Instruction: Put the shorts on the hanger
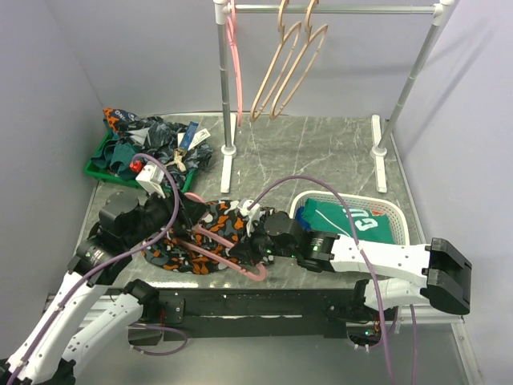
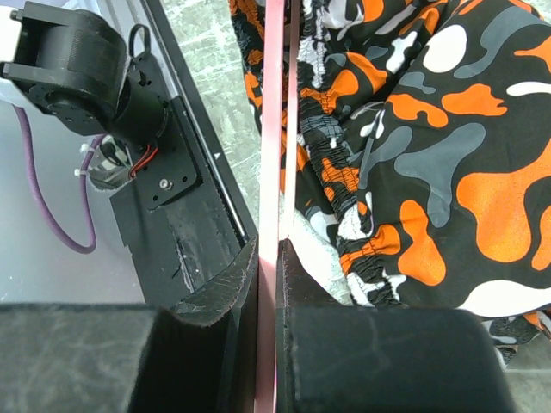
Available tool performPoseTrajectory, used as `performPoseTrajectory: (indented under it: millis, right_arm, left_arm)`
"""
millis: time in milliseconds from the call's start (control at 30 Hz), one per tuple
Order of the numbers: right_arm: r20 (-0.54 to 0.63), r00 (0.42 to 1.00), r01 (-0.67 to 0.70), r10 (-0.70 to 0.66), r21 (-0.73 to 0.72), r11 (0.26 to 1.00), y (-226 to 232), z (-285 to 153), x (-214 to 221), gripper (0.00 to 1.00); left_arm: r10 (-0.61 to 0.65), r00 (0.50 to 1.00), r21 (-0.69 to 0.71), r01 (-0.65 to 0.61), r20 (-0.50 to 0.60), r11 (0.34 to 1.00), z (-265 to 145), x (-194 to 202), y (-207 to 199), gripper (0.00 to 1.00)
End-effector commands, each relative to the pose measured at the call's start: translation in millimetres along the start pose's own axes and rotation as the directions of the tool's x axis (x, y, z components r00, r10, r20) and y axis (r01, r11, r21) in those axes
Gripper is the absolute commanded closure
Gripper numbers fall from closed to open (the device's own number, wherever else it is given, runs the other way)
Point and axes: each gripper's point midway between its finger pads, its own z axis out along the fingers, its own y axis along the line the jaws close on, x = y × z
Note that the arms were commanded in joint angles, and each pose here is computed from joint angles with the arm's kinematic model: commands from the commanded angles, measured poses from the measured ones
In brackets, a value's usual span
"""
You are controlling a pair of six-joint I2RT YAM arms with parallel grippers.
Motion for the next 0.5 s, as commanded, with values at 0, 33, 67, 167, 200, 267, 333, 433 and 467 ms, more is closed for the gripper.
performPoseTrajectory:
  millis: [0,33,67,167,200,267,333,433,467]
  right_arm:
    - [0.126,0.992,0.003,0.001,-0.035,0.999,12.6,1.7,-43.0,1.00]
    - [0.122,0.992,0.001,0.003,-0.030,1.000,11.8,2.3,-42.3,1.00]
    - [0.125,0.992,0.001,0.003,-0.028,1.000,11.5,2.3,-43.2,1.00]
    - [0.125,0.992,0.003,0.000,-0.024,1.000,11.1,2.4,-42.9,1.00]
    - [0.125,0.992,0.003,0.000,-0.024,1.000,11.2,2.7,-43.2,1.00]
    - [0.121,0.993,-0.001,0.003,-0.022,1.000,10.3,4.0,-42.7,1.00]
    - [0.119,0.993,0.001,0.002,-0.023,1.000,10.4,4.6,-42.4,1.00]
    - [0.115,0.993,0.001,0.002,-0.019,1.000,10.2,5.2,-41.8,1.00]
    - [0.114,0.993,0.002,0.000,-0.017,1.000,10.1,5.2,-41.4,1.00]
  left_arm:
    - [-0.036,0.994,0.040,0.032,0.101,0.999,9.3,-18.4,-10.5,0.37]
    - [-0.041,0.994,0.036,0.037,0.106,0.999,11.3,-18.0,-10.1,0.39]
    - [-0.044,0.992,0.015,0.043,0.117,0.999,13.9,-17.1,-6.0,0.39]
    - [-0.054,0.992,-0.007,0.055,0.112,0.998,21.2,-10.1,-5.2,0.42]
    - [-0.063,0.994,0.018,0.062,0.087,0.998,23.3,-2.3,-13.0,0.44]
    - [-0.065,0.993,0.002,0.065,0.101,0.998,27.5,1.5,-12.4,0.45]
    - [-0.069,0.991,-0.020,0.072,0.118,0.997,31.3,4.3,-14.2,0.50]
    - [-0.066,0.988,-0.057,0.074,0.137,0.996,35.5,6.6,-10.4,0.59]
    - [-0.068,0.987,-0.065,0.079,0.148,0.995,36.3,5.9,-8.6,0.64]
